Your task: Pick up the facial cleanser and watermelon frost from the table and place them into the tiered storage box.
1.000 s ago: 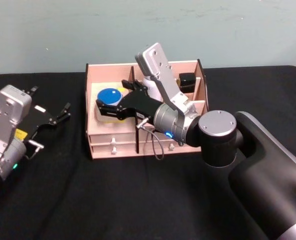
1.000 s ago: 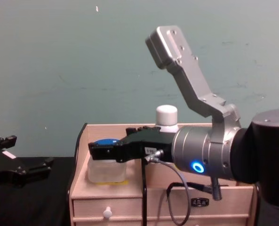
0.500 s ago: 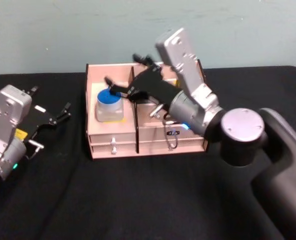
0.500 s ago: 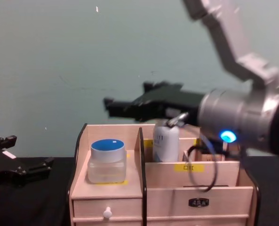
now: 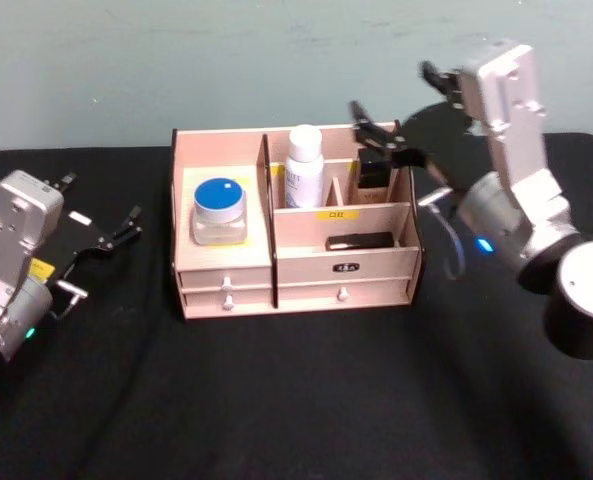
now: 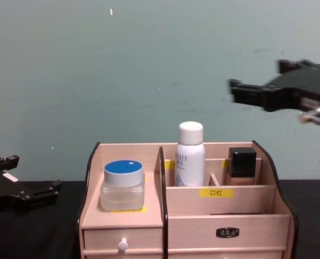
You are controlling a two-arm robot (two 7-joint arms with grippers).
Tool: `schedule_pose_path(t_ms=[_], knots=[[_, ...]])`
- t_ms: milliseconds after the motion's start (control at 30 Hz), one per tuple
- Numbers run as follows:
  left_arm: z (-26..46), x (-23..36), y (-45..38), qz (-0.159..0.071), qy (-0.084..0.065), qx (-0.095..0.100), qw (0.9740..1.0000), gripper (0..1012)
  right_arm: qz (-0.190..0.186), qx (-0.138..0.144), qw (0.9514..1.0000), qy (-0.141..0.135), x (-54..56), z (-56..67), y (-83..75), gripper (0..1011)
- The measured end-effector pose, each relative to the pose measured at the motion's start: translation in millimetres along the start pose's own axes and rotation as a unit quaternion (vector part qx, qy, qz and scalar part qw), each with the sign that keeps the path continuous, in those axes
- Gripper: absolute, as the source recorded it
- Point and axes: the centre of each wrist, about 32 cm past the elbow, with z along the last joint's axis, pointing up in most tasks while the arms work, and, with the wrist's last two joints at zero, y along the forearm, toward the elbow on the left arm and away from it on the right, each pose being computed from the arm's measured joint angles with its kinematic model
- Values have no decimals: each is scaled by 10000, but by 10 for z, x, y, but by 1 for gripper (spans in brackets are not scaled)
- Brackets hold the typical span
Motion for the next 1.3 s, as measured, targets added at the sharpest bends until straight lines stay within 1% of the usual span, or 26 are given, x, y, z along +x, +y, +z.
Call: schedule_pose_path(t_ms=[33,100,167,267,367,400,500,533,567,633,767,800,833,900,933,1300], knots=[[0,0,0,1,0,0,10000,1010,-75,-17,10000,-4,23,-11,-26,1002],[0,0,0,0,0,0,10000,1010,-352,-94,9993,-26,108,-60,-115,1002],[0,0,0,1,0,0,10000,1010,-405,-111,9991,-33,126,-70,-130,1002],[0,0,0,0,0,0,10000,1010,-700,-227,9973,-63,215,-136,-209,1002],[0,0,0,1,0,0,10000,1010,-853,-318,9958,-61,253,-189,-242,1002],[0,0,0,1,0,0,10000,1009,-956,-393,9946,-43,283,-235,-264,1002],[0,0,0,1,0,0,10000,1010,-1091,-538,9926,-1,319,-325,-291,1002],[0,0,0,0,0,0,10000,1010,-1115,-574,9921,12,326,-347,-296,1002],[0,0,0,0,0,0,10000,1010,-1161,-667,9910,43,341,-403,-306,1002],[0,0,0,1,0,0,10000,1010,-1192,-749,9900,72,350,-454,-314,1002],[0,0,0,1,0,0,10000,1010,-1225,-1020,9871,138,375,-611,-333,1002],[0,0,0,0,0,0,10000,1010,-1225,-1020,9871,138,375,-611,-333,1002],[0,0,0,0,0,0,10000,1010,-1214,-1105,9863,163,383,-658,-341,1002],[0,0,0,1,0,0,10000,1010,-1184,-1192,9856,193,392,-703,-348,1002],[-1,0,0,1,0,1,10000,1010,-1174,-1221,9853,205,396,-716,-351,1002],[0,0,0,1,0,-1,10000,1010,-1180,-1169,9859,191,392,-687,-345,1002]])
